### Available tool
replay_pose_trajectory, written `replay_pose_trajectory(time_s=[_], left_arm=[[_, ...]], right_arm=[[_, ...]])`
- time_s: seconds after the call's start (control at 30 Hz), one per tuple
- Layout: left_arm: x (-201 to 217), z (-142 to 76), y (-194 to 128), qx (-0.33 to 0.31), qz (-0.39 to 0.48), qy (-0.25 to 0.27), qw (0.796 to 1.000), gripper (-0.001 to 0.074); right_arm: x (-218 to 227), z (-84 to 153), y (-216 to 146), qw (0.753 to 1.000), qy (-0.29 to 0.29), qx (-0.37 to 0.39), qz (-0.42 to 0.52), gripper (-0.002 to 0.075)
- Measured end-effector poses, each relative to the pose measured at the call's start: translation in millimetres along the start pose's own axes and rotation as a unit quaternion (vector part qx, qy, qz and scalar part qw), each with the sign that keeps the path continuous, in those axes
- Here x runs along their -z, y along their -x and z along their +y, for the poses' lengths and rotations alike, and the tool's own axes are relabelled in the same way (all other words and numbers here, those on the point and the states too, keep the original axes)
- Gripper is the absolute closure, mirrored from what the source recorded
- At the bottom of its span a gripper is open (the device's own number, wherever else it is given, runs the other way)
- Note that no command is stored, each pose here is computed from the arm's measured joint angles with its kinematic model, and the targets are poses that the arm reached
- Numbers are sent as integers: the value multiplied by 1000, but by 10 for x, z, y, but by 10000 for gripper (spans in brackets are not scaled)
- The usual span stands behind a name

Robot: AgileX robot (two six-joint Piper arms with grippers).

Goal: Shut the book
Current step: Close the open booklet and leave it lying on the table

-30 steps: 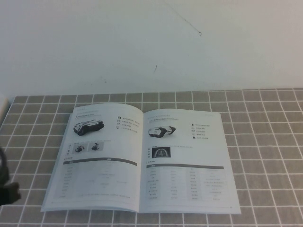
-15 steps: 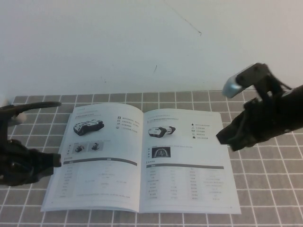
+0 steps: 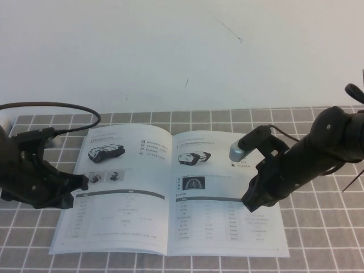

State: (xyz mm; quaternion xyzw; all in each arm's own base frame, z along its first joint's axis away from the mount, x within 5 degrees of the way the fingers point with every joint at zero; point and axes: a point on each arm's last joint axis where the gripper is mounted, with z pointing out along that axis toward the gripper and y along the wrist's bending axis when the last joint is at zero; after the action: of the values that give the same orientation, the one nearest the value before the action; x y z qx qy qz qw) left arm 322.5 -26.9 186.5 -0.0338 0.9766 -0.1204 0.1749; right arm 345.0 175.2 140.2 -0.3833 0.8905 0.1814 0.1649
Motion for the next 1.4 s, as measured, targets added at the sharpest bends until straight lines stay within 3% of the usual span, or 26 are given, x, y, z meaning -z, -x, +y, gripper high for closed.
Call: replay_pose_trajectory(time_s=[0.43,0.63,0.87,1.23,1.4], left_arm=[[-393,191,154,-14,-17,65,998,738],[-449,200,183,-10,-21,65,998,738],[-463,150,192,48,-25,31,998,738],[-543,-257,141,-9,-5,-2,1000,738],[-545,-484,157,-1,28,-48,998,738]], right_arm=[[-138,-38,-51,1000,6,-12,16,729],[-143,-39,-50,1000,7,-18,17,729],[-141,-39,-46,1000,7,-19,17,729],[-141,-38,-47,1000,7,-19,17,729],[-141,-37,-47,1000,8,-19,17,729]])
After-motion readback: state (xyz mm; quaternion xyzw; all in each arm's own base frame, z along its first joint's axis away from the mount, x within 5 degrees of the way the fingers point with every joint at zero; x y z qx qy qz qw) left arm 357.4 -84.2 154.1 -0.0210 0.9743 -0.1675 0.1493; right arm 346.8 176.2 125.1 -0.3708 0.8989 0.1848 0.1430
